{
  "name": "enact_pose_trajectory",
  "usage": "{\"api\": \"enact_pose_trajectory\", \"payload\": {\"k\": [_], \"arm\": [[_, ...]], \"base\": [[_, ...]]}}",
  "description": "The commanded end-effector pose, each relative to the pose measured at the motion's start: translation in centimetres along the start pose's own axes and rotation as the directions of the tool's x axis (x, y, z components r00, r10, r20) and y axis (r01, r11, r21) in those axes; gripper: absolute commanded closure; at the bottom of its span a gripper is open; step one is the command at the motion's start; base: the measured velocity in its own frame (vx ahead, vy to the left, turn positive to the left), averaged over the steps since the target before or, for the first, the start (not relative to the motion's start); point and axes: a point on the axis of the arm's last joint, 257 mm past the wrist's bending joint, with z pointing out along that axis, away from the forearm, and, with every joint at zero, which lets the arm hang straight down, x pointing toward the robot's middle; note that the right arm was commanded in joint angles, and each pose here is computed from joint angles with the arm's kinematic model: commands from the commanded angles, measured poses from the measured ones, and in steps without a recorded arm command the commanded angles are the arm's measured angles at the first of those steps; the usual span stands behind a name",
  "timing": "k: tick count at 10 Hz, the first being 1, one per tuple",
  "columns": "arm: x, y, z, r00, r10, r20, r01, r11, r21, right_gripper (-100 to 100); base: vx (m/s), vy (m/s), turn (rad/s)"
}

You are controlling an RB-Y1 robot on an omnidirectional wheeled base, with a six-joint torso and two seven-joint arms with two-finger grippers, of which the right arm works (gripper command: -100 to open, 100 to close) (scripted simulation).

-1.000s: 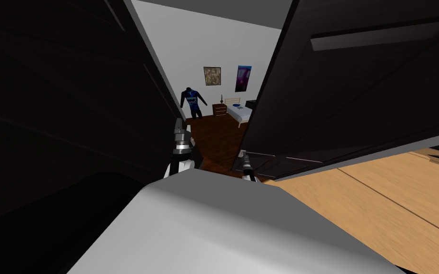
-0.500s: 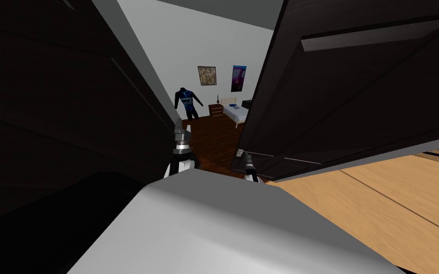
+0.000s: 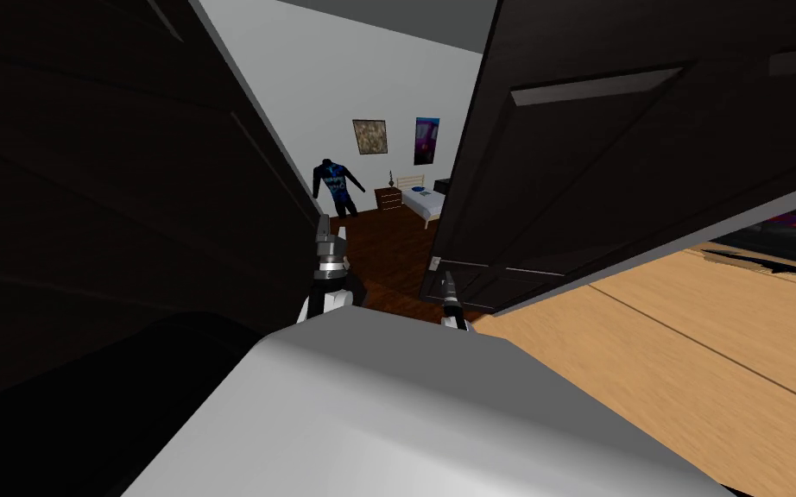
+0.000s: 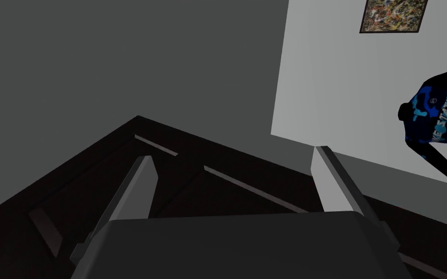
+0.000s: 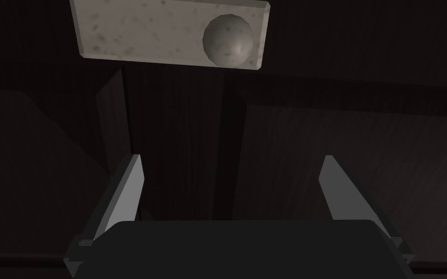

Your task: Push the door open

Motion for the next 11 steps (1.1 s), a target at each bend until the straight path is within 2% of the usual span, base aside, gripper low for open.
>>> {"api": "enact_pose_trajectory", "payload": {"k": [1, 3, 4, 5, 6, 11], "arm": [[1.5, 0.1, 0.12, 1.0, 0.027, 0.003, -0.027, 1.0, 0.002, -100], [3.0, 0.2, 0.18, 0.999, 0.054, 0.005, -0.054, 0.999, 0.001, -100], [2.3, 0.2, 0.23, 0.999, 0.046, 0.004, -0.046, 0.999, 0.002, -100], [1.0, 0.0, 0.07, 1.0, 0.022, 0.01, -0.022, 1.0, 0.001, -100], [0.5, 0.0, 0.01, 1.0, 0.015, 0.013, -0.015, 1.0, -0.001, -100], [-0.2, 0.0, -0.27, 1.0, 0.009, 0.025, -0.009, 1.0, -0.008, -100]], "base": [[-0.247, 0.094, -0.127], [-0.182, 0.067, -0.047], [-0.063, 0.018, -0.007], [0.141, 0.022, 0.028], [0.229, -0.007, 0.032], [0.198, 0.007, 0.024]]}}
